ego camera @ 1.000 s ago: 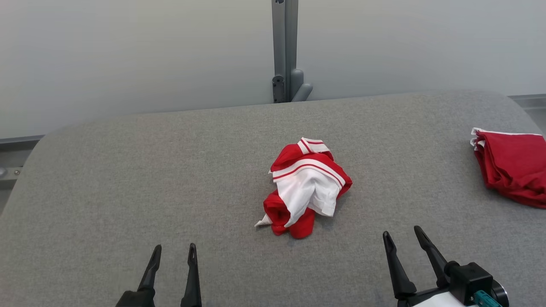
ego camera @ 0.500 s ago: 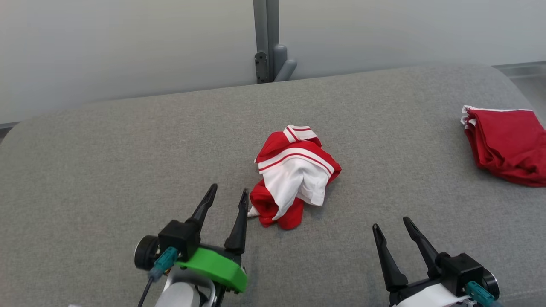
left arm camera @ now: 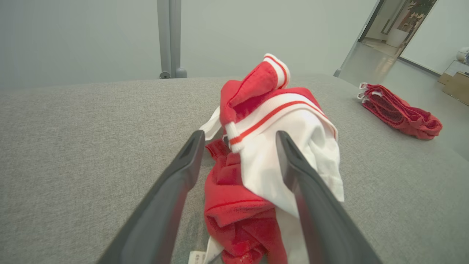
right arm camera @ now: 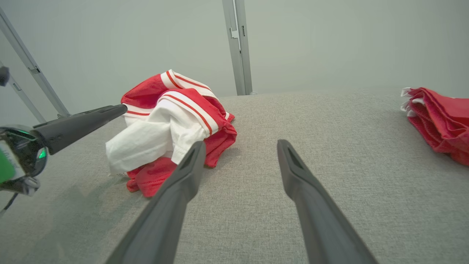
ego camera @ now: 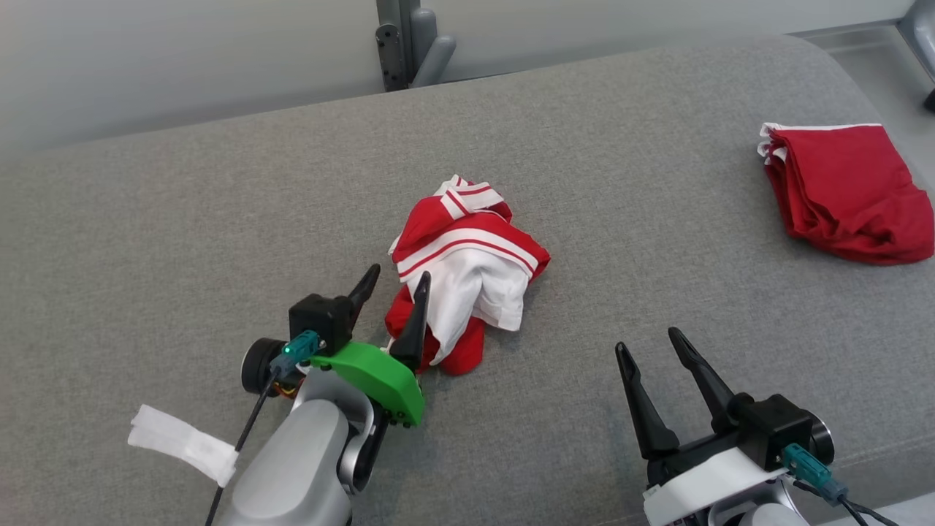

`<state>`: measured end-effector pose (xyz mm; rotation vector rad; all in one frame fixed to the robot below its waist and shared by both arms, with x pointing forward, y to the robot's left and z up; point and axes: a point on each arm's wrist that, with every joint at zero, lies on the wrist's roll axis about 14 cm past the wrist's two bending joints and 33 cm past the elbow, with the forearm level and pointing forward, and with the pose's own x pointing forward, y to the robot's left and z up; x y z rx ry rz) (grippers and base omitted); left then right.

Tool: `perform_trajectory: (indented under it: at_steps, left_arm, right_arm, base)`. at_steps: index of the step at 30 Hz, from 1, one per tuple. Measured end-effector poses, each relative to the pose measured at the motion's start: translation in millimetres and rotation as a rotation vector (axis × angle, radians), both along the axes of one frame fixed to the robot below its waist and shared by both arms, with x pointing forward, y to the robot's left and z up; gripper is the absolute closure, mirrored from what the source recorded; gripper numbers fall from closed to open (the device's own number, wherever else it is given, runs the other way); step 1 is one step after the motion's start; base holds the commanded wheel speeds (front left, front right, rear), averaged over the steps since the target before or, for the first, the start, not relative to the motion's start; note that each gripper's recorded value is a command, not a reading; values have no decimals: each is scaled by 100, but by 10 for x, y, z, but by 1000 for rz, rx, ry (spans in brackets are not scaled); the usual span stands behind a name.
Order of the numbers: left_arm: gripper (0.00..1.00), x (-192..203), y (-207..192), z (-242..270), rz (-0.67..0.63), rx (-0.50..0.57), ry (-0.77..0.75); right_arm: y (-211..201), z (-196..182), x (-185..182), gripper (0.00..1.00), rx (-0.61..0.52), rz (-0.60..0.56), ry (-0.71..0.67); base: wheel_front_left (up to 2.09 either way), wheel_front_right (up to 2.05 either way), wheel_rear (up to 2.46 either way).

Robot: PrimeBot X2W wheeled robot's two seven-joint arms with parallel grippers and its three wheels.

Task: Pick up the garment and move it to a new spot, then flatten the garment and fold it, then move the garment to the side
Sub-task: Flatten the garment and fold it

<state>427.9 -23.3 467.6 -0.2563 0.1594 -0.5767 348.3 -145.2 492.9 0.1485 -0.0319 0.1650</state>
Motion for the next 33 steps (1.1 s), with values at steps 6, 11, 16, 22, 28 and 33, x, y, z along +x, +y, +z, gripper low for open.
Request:
perform_trajectory:
  at_steps: [6, 11, 16, 22, 28, 33]
  left_arm:
    - [15, 221, -88, -104, 6, -27, 61]
    - [100, 229, -309, -138, -61, -84, 110]
    - [100, 245, -589, 348, -136, -251, 71]
    - [100, 252, -1019, 1109, -288, -351, 31]
    - [100, 246, -1289, 2073, -370, -409, -59]
    - [100, 188, -1351, 2847, -344, -437, -142]
  right_arm:
    - [-59, -51, 58, 0, -3, -21, 17]
    - [-163, -83, 45, 0, -7, -58, 30]
    - [-156, -59, -16, 0, 1, -63, 24]
    - [-214, 35, -124, 0, 21, -96, -4]
    - [-300, 46, -327, 0, 38, -138, -10]
    - [-386, 91, -488, 0, 51, -175, -32]
  base:
    - [0, 0, 0]
    - [0, 0, 0]
    - [0, 0, 0]
    - [0, 0, 0]
    - [0, 0, 0]
    - [0, 0, 0]
